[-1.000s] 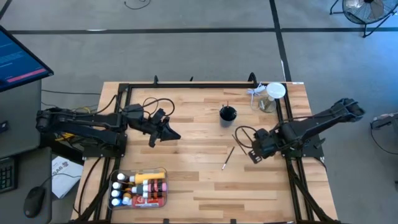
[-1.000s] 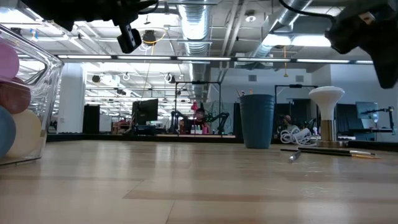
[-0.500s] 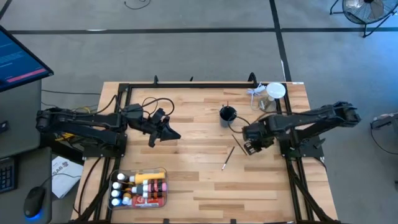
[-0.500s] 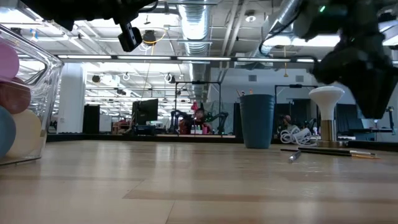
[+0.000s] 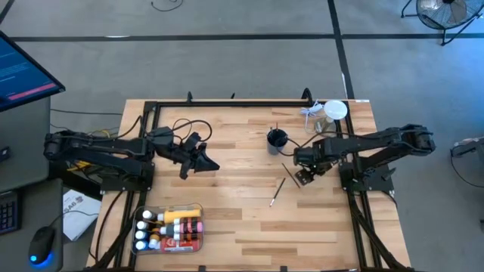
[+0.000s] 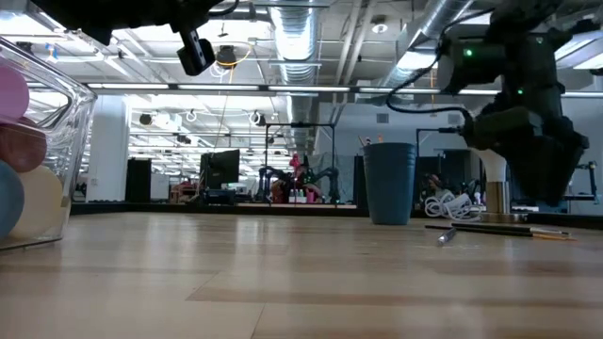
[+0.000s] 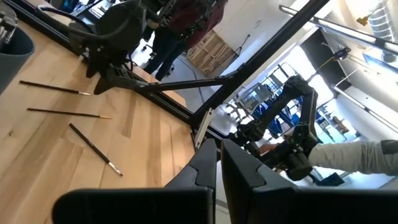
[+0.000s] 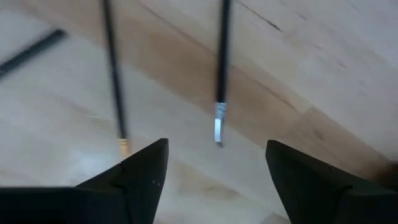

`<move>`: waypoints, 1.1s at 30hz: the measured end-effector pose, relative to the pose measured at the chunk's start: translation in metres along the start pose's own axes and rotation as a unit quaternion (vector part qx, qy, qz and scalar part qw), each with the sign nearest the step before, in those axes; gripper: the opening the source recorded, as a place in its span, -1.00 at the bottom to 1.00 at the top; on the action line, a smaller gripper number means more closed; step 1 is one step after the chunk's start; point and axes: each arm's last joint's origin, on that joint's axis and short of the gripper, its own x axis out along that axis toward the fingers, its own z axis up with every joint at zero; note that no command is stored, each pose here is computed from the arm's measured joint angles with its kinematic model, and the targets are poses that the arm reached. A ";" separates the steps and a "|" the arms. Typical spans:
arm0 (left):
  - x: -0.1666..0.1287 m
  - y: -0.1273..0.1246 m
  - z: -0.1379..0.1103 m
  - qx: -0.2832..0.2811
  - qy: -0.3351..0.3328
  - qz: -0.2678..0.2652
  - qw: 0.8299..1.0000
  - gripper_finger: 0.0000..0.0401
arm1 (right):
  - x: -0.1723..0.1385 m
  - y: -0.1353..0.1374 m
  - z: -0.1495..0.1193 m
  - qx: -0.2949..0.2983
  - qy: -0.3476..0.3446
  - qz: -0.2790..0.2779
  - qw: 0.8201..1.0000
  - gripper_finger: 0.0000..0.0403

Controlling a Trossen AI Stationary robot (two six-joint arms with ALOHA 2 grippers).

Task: Pick & Place Paint Supplies
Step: Put the right paint brush into the blue cup

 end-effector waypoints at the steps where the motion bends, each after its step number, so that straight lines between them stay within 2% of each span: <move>1: 0.000 0.000 0.000 -0.003 0.000 0.000 1.000 -1.00 | 0.002 -0.002 -0.001 0.001 0.003 -0.005 1.000 0.31; 8: 0.000 0.000 0.001 -0.012 -0.003 -0.002 1.000 -1.00 | 0.034 -0.015 -0.014 0.010 0.029 0.001 1.000 0.29; 28: 0.000 0.000 0.001 -0.011 -0.013 0.004 1.000 -1.00 | 0.035 -0.011 -0.018 0.027 0.006 -0.003 1.000 0.28; 33: 0.000 0.000 0.001 -0.010 -0.012 0.004 1.000 -1.00 | 0.035 -0.007 -0.022 0.041 -0.002 -0.004 0.999 0.23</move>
